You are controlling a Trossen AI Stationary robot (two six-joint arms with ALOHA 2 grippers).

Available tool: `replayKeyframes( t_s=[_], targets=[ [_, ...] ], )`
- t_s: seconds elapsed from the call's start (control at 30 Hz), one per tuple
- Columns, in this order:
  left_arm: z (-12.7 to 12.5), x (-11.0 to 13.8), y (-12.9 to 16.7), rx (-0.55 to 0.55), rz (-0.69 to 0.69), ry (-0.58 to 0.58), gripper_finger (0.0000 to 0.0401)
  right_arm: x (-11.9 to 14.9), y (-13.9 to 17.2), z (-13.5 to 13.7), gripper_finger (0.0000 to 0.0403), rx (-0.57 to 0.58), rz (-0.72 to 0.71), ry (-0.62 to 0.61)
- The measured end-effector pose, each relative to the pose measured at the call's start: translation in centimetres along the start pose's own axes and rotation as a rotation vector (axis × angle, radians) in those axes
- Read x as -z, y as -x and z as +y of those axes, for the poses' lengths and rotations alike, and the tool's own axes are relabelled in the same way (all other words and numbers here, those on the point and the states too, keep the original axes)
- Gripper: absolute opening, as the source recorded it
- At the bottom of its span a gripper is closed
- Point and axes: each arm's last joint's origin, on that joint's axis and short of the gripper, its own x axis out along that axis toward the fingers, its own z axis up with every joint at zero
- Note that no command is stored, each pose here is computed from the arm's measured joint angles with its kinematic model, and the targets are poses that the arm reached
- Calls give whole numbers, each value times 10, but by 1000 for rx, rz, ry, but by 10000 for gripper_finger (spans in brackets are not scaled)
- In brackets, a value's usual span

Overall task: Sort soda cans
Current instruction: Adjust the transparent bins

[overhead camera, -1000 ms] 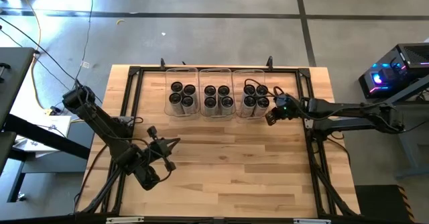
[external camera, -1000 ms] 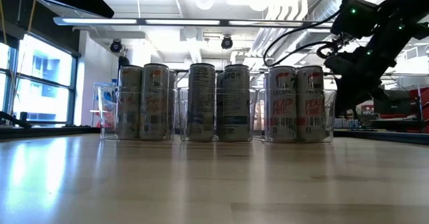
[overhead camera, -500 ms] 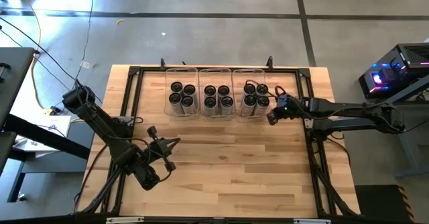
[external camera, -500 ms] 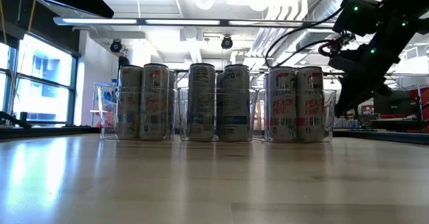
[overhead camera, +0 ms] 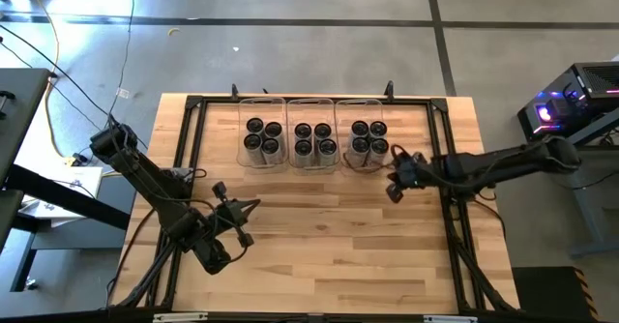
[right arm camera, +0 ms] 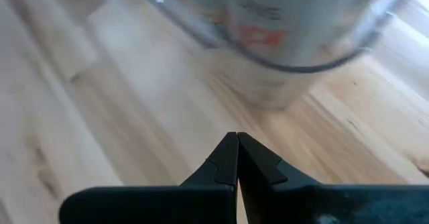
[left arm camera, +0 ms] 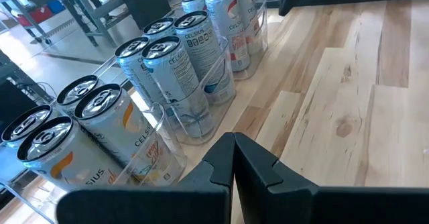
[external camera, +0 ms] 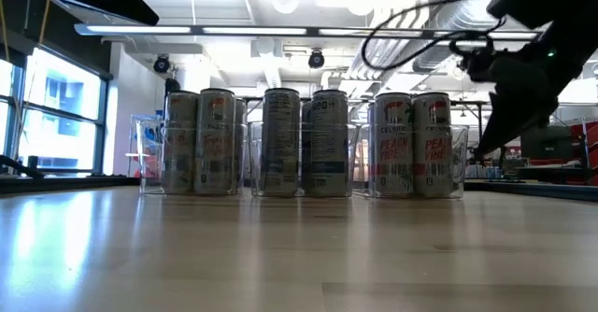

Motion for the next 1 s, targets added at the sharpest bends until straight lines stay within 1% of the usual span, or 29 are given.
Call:
replayKeyframes(
  t_s=[0.1,0.2,0.27,0.33,0.47,0.7,0.8,0.9,1.0],
  targets=[
    [0,0,0,0,0,-5,0,3,4,12,0,-27,-73,93],
    [0,0,0,-3,-2,-7,0,4,3,28,0,-29,-180,243],
    [1,0,-1,-7,0,-8,0,3,-1,35,0,-3,-231,290],
    [1,0,-2,-11,1,-6,0,2,-8,41,0,6,-251,328],
    [2,-1,-5,-21,6,-4,0,-2,-27,52,0,-1,-274,391],
    [3,-2,-7,-29,14,0,0,-9,-56,61,0,19,-327,446],
    [3,-2,-7,-29,14,0,0,-16,-63,65,0,46,-334,450],
    [3,-2,-7,-29,15,0,0,-22,-69,73,0,78,-330,489],
    [3,-2,-7,-29,15,-1,0,-32,-71,84,0,74,-344,522]
  ],
)
